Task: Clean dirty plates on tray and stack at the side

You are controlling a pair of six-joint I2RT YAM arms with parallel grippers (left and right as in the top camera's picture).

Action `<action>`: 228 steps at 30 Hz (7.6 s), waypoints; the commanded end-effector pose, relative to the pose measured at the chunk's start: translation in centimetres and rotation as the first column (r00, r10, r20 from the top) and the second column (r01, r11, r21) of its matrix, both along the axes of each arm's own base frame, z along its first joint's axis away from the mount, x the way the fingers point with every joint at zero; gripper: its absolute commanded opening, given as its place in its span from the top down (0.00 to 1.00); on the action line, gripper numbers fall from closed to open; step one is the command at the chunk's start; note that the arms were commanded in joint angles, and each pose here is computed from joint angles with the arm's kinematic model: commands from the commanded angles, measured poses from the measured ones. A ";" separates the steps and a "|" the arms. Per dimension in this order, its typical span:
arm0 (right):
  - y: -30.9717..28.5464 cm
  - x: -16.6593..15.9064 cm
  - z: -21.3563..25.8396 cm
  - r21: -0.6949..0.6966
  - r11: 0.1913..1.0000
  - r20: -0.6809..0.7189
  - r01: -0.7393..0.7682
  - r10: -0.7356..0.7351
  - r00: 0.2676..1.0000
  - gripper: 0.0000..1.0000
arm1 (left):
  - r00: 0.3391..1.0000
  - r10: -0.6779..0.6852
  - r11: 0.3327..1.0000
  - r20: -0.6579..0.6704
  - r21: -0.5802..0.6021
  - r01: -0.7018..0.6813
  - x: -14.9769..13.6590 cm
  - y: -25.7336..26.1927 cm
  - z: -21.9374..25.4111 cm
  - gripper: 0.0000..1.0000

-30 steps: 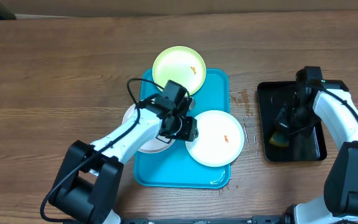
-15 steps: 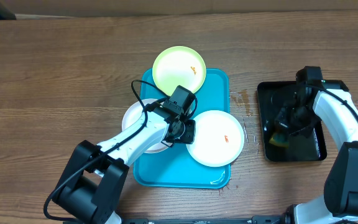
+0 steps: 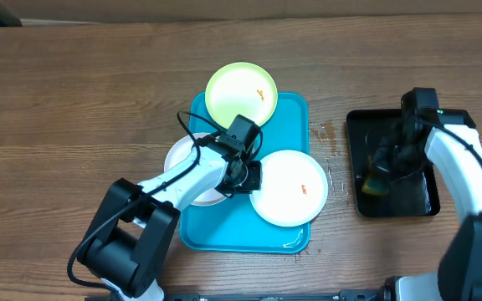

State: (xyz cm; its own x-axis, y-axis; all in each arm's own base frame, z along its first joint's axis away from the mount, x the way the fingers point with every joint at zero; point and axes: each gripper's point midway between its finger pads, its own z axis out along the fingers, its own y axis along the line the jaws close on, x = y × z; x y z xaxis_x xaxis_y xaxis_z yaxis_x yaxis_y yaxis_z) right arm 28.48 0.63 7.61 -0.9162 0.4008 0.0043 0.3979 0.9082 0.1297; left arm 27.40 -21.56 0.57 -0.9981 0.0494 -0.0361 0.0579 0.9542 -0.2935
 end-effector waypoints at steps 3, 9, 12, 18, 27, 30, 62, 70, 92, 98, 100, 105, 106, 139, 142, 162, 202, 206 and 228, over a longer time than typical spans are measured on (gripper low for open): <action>6.3 0.8 5.1 0.065 0.973 0.200 -0.220 0.203 0.959 0.96 | 0.996 0.063 0.997 -0.057 0.042 -0.060 0.0 1.9 -0.4 0.96; 14.0 -0.3 5.6 0.102 0.892 0.269 -0.440 0.401 0.876 0.96 | 0.995 0.076 0.996 -0.061 0.046 -0.073 0.2 2.3 -0.4 0.96; 17.2 -0.8 5.1 0.115 0.883 0.271 -0.455 0.413 0.870 0.96 | 0.995 0.075 0.996 -0.061 0.047 -0.072 0.2 2.3 -0.4 0.96; 21.4 -1.7 1.7 0.164 0.918 0.199 -0.362 0.329 0.923 0.96 | 0.994 0.085 0.995 -0.062 0.056 -0.081 0.1 2.5 -0.5 0.96; 20.8 -2.6 -5.2 0.065 0.972 0.006 -0.227 0.227 0.974 0.96 | 0.995 0.088 0.994 -0.053 0.073 -0.084 0.3 2.8 -0.6 0.96; 19.9 -3.0 -6.9 0.031 0.982 -0.058 -0.189 0.190 0.980 0.96 | 0.994 0.093 0.993 -0.050 0.079 -0.089 0.3 2.9 -0.6 0.96; 8.4 0.9 -1.1 -0.422 0.905 -0.069 -0.046 0.018 0.997 0.96 | 0.988 0.147 0.981 -0.041 0.131 -0.141 0.5 3.8 -0.8 0.96; 8.8 2.6 4.0 -0.354 0.932 0.017 -0.075 0.087 0.996 0.96 | 0.988 0.147 0.981 -0.040 0.132 -0.141 0.5 3.9 -0.8 0.96; -2.5 4.0 -0.9 -0.034 0.984 0.055 0.175 -0.173 0.983 0.66 | 0.991 0.131 0.983 -0.040 0.132 -0.124 0.4 3.8 -0.8 0.96; -2.6 5.3 5.3 -0.013 0.984 0.182 0.180 -0.174 0.968 0.43 | 0.993 0.109 0.986 -0.038 0.129 -0.103 0.4 3.8 -0.8 0.96; -2.7 5.2 8.1 -0.007 0.983 0.228 0.185 -0.179 0.957 0.39 | 0.993 0.109 0.986 -0.037 0.129 -0.103 0.4 3.8 -0.8 0.96; -2.9 4.0 13.6 0.090 0.974 0.327 0.207 -0.225 0.918 0.33 | 0.994 0.107 0.987 -0.037 0.128 -0.102 0.4 3.8 -0.8 0.80; -3.2 3.7 14.4 0.118 0.969 0.346 0.218 -0.246 0.906 0.33 | 0.994 0.100 0.987 -0.035 0.128 -0.095 0.4 3.7 -0.8 0.75; -14.1 -2.4 17.4 0.312 0.750 0.342 0.584 -0.662 0.667 0.28 | 0.968 -0.150 0.982 0.199 0.140 0.123 6.5 -0.6 12.0 0.96; -14.1 -2.4 17.4 0.311 0.750 0.342 0.584 -0.662 0.667 0.28 | 0.938 -0.161 0.983 0.308 0.135 0.124 8.2 -2.3 15.4 0.96; -13.9 -2.7 17.2 0.309 0.746 0.325 0.590 -0.666 0.672 0.29 | 0.628 -0.207 0.977 0.750 0.195 0.090 12.1 -15.9 20.1 0.96; -13.9 -2.7 17.2 0.309 0.746 0.323 0.590 -0.666 0.672 0.29 | 0.112 -0.652 0.739 0.750 0.662 -0.124 9.1 -21.7 28.1 0.96; -13.9 -2.7 17.2 0.310 0.746 0.324 0.590 -0.666 0.672 0.29 | 0.112 -0.641 0.749 0.759 0.651 -0.126 9.1 -21.7 28.2 0.96; -13.9 -2.7 17.2 0.308 0.748 0.324 0.588 -0.664 0.674 0.29 | 0.124 -0.645 0.754 0.754 0.655 -0.057 8.8 -22.4 26.6 0.96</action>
State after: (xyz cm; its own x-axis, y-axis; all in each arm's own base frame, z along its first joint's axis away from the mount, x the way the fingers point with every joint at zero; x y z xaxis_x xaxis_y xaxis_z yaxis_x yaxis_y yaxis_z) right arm 25.70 -13.21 24.06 -0.3845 0.9117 -0.1449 0.7563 0.4011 0.5169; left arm 36.70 -43.36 26.71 -0.0971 0.7125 -0.6949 0.2125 0.6969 0.6849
